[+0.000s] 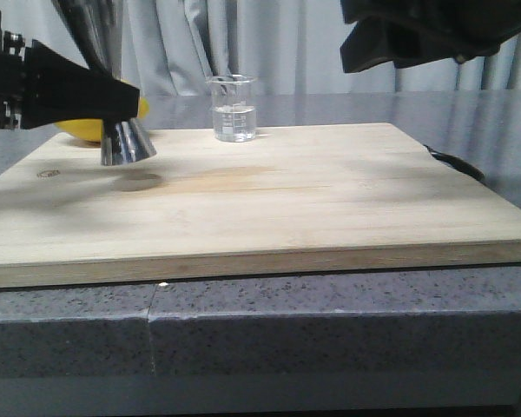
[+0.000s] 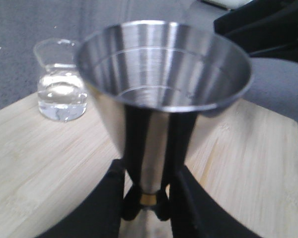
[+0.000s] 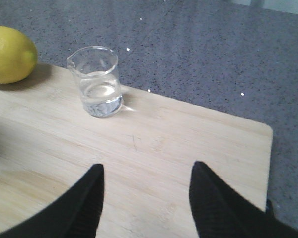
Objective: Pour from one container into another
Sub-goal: 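Move the right gripper to the glass beaker and close around it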
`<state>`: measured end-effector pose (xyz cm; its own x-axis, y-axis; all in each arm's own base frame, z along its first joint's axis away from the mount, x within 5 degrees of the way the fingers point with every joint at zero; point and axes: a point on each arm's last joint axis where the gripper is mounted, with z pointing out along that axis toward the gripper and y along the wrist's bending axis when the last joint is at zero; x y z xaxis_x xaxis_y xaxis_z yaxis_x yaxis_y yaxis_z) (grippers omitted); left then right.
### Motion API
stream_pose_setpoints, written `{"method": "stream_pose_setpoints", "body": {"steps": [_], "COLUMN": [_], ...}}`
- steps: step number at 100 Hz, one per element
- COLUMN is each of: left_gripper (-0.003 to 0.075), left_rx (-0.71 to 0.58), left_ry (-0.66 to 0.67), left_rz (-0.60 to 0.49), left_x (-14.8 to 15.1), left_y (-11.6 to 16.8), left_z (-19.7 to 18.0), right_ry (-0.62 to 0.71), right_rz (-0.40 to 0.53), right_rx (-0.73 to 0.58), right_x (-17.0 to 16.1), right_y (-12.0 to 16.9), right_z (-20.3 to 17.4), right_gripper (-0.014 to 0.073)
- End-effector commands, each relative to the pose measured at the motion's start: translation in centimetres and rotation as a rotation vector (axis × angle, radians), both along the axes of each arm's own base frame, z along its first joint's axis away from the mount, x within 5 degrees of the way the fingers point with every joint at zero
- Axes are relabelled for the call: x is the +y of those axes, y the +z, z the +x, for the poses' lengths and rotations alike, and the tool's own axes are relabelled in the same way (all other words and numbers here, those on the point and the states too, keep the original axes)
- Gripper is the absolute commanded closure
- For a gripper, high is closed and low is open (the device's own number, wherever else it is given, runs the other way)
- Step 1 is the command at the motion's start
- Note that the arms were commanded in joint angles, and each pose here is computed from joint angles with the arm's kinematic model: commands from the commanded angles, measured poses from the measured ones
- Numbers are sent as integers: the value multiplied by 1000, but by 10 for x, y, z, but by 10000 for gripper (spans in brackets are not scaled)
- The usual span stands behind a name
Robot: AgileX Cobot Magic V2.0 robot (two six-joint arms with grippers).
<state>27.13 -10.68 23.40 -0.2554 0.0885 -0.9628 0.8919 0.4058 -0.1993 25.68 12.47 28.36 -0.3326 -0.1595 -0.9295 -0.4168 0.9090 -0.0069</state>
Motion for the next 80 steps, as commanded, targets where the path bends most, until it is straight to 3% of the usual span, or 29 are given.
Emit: {"method": "stream_pose_setpoints", "body": {"steps": [1,37,57,80], "left_gripper": [740,740,740,740], "left_rx": [-72,-150,-168,-164], "left_ry": [-36,-118,-113,-123], "left_rz": [-132,-32,-13,0], "left_x": [-2,-4,-4,-4], "left_y": [30,52,56,55], "left_z": [0,-2,-2,-2], "right_ry": [-15,-6,3,-5], "right_rz": [22,23,21,41], "right_rx": [-153,-244,-286,-320], "right_x": [6,38,55,66], "right_y": [19,-5,-18,-29], "right_z": [7,20,23,27], "right_gripper": [245,241,120,110]}}
